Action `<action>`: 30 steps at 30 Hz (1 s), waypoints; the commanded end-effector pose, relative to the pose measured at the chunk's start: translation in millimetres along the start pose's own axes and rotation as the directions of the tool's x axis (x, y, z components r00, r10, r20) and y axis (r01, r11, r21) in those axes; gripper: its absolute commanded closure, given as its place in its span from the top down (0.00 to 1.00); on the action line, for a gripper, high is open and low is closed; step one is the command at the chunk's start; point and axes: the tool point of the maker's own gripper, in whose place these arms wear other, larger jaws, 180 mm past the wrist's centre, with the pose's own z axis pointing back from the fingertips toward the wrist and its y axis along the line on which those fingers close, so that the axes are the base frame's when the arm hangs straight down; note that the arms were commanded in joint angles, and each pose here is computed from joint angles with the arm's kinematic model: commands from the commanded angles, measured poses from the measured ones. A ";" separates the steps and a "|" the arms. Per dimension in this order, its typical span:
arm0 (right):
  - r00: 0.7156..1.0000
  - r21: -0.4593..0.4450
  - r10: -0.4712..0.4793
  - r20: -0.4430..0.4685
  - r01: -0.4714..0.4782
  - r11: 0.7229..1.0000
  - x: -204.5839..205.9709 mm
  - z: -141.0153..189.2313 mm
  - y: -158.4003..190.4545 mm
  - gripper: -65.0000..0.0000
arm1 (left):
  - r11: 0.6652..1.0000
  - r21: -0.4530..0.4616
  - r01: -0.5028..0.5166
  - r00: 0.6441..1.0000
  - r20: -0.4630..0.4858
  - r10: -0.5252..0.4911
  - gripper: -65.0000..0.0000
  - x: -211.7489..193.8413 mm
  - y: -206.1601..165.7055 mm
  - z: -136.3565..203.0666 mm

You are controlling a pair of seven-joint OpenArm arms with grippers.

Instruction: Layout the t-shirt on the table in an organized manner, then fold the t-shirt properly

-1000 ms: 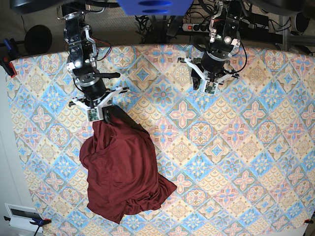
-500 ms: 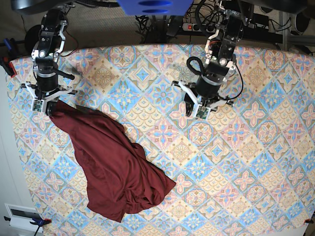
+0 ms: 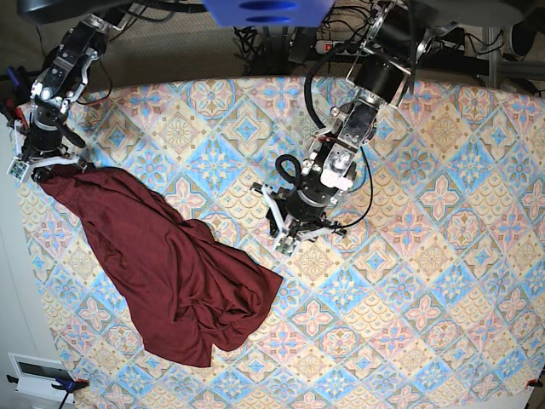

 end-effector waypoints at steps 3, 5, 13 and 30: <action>0.998 -0.012 0.012 0.058 -0.011 1.000 17.6 0.4 -5.6 0.00 | 1.000 0.006 0.011 0.999 0.035 -0.011 0.26 32.5 0.5 -19.9; 0.998 -0.012 0.014 0.058 -0.013 1.000 17.5 0.4 -5.1 0.00 | 1.000 0.006 0.012 0.998 0.056 -0.012 0.26 43.6 -0.7 -32.4; 0.998 0.002 0.017 0.058 -0.017 1.000 17.4 0.2 0.2 0.00 | 1.000 -0.003 0.015 0.999 0.033 -0.015 0.26 54.9 -7.9 -81.6; 0.998 0.047 0.030 0.060 -0.033 0.998 17.6 0.7 18.6 0.00 | 0.999 0.027 0.030 0.999 0.027 -0.031 0.39 19.8 6.9 -103.6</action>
